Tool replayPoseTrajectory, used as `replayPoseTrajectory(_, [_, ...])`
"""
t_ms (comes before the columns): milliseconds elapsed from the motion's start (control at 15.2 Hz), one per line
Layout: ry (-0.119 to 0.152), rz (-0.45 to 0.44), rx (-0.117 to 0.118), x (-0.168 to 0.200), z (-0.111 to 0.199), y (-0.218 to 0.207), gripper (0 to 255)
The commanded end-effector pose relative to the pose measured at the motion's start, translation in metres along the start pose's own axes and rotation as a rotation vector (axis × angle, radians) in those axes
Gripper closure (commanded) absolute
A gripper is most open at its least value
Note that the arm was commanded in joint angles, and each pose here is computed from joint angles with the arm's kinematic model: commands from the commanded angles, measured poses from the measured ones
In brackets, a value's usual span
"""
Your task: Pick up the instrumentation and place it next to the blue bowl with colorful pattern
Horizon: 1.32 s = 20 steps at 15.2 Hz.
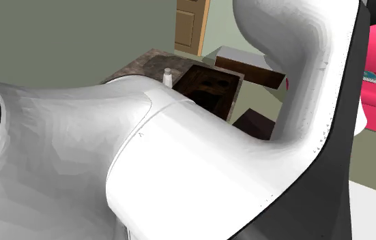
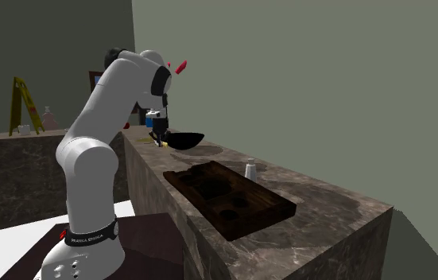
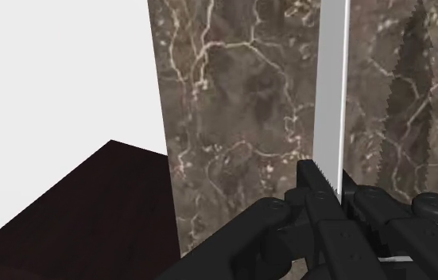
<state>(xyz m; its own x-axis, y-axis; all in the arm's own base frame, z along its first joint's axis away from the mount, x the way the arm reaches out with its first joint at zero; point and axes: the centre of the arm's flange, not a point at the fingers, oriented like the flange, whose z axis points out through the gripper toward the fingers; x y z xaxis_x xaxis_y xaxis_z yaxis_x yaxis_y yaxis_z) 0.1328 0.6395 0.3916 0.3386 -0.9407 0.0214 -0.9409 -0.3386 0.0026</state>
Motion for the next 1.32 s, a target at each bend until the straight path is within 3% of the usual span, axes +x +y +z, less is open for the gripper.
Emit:
replayPoseTrajectory(0, [0.0, 0.0, 0.0, 0.0, 0.011, 0.0, 255])
replayPoseTrajectory(528, [0.0, 0.0, 0.0, -0.001, 0.053, 0.0, 255])
replayPoseTrajectory(1056, [0.0, 0.0, 0.0, -0.001, 0.053, 0.0, 255])
replayPoseTrajectory(1122, [0.0, 0.0, 0.0, -0.001, 0.053, 0.0, 0])
replayPoseTrajectory(1254, [0.0, 0.0, 0.0, -0.001, 0.053, 0.0, 0])
